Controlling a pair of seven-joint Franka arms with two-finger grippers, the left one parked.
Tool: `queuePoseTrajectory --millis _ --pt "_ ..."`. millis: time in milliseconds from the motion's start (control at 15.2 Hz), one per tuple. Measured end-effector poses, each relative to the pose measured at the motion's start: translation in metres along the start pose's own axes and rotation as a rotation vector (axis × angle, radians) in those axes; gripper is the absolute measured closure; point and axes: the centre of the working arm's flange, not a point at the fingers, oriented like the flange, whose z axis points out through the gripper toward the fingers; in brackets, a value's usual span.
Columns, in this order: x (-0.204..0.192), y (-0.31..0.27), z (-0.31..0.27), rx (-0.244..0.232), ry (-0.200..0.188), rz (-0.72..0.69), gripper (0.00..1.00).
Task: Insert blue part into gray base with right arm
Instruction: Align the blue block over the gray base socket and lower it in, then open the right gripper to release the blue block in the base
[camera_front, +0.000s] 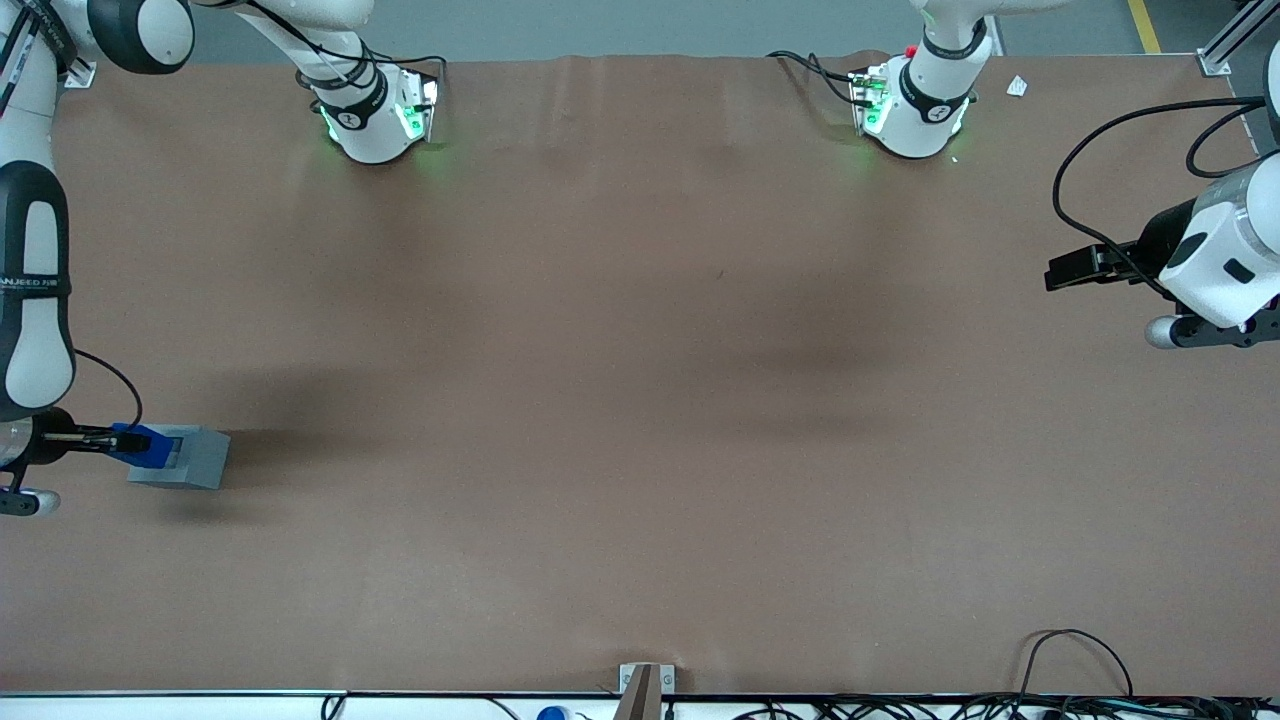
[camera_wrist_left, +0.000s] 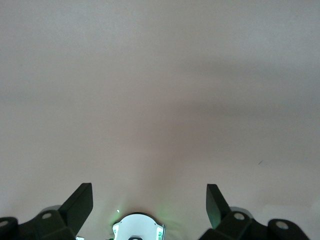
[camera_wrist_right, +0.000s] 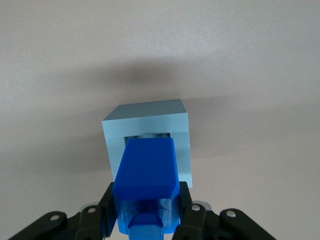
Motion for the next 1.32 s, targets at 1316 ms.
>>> queuePoseTrajectory --millis 1316 --pt "0.004 -0.003 0.025 0.004 -0.033 -0.062 0.49"
